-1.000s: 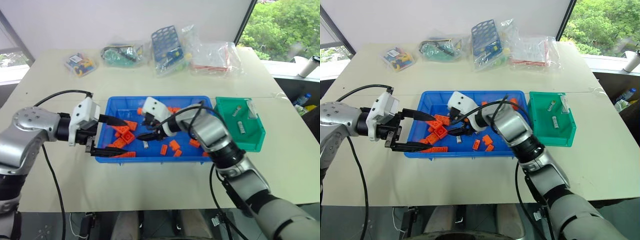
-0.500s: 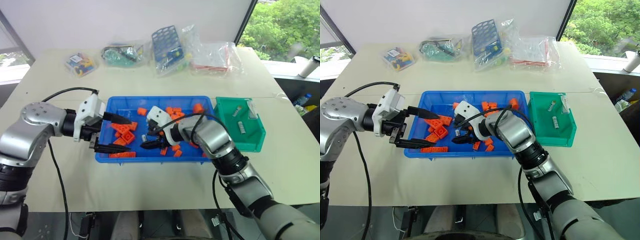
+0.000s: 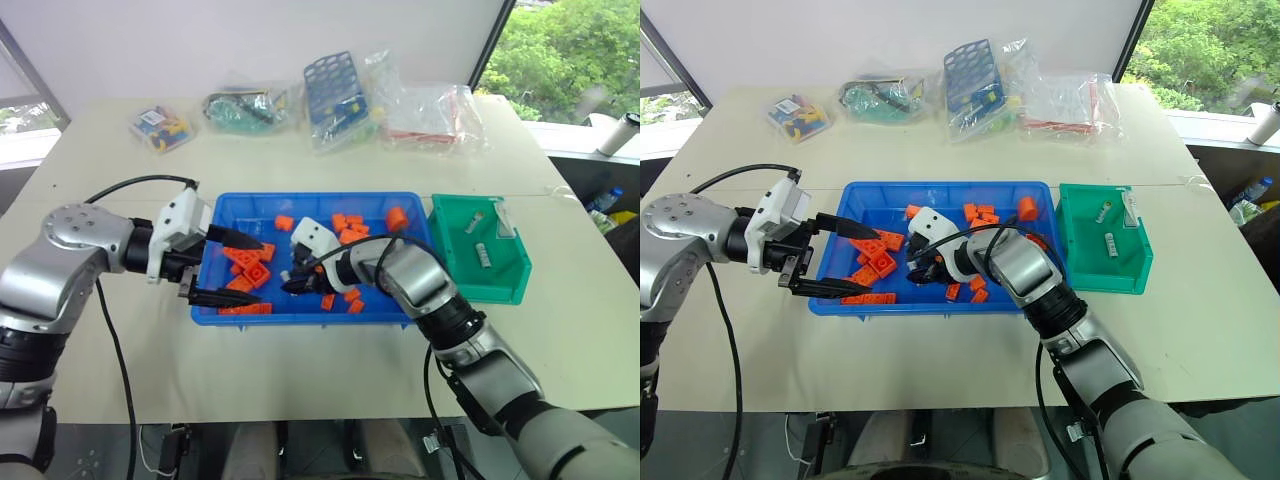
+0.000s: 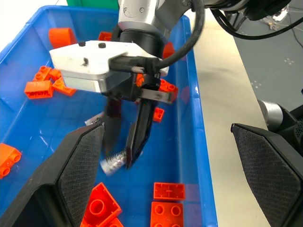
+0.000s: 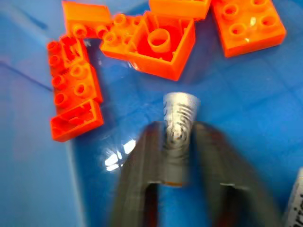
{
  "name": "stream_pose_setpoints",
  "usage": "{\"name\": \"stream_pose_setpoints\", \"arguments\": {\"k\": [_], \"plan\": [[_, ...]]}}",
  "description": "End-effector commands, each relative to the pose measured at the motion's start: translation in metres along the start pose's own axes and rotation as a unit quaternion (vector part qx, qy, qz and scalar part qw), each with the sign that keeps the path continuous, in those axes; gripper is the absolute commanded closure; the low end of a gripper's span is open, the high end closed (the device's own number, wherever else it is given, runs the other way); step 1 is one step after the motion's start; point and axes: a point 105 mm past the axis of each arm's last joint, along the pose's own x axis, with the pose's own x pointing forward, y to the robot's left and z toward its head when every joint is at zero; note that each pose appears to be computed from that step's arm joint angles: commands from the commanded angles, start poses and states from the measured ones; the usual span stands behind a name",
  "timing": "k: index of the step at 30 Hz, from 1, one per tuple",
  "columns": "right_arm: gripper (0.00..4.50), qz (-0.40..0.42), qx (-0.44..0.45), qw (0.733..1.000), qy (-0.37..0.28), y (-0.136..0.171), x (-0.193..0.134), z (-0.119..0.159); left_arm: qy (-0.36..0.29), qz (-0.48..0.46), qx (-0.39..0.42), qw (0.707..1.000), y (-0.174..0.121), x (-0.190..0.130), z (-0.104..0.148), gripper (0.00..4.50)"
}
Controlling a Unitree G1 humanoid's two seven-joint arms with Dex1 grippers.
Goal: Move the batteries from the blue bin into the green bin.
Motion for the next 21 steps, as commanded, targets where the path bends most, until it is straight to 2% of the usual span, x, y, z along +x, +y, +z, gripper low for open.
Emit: {"name": "stream_pose_setpoints", "arguments": {"k": [1, 4, 7, 12, 18, 21], "plan": [[4.43, 0.015, -0.007, 1.0, -0.002, 0.007, -0.002, 0.001, 0.001, 0.001, 0.022, 1.0, 0.0, -0.003, 0.008, 0.0], [4.43, 0.017, -0.01, 1.0, -0.015, 0.006, -0.007, 0.008, 0.0, -0.001, 0.022, 1.0, 0.0, -0.002, 0.007, 0.0], [4.43, 0.006, -0.006, 0.999, -0.054, -0.002, -0.035, 0.029, -0.002, -0.009, 0.018, 1.0, -0.005, 0.001, 0.004, 0.0], [4.43, -0.093, 0.011, 0.991, -0.099, -0.042, -0.117, 0.043, -0.012, -0.003, 0.014, 1.0, -0.006, 0.004, 0.0, 0.0], [4.43, -0.248, 0.026, 0.966, -0.067, -0.087, -0.219, 0.006, -0.023, 0.04, 0.014, 0.999, 0.0, -0.004, -0.003, 0.0], [4.43, -0.296, 0.04, 0.953, -0.045, -0.097, -0.254, -0.014, -0.034, 0.059, 0.017, 0.998, 0.005, -0.006, 0.001, 0.0]]}}
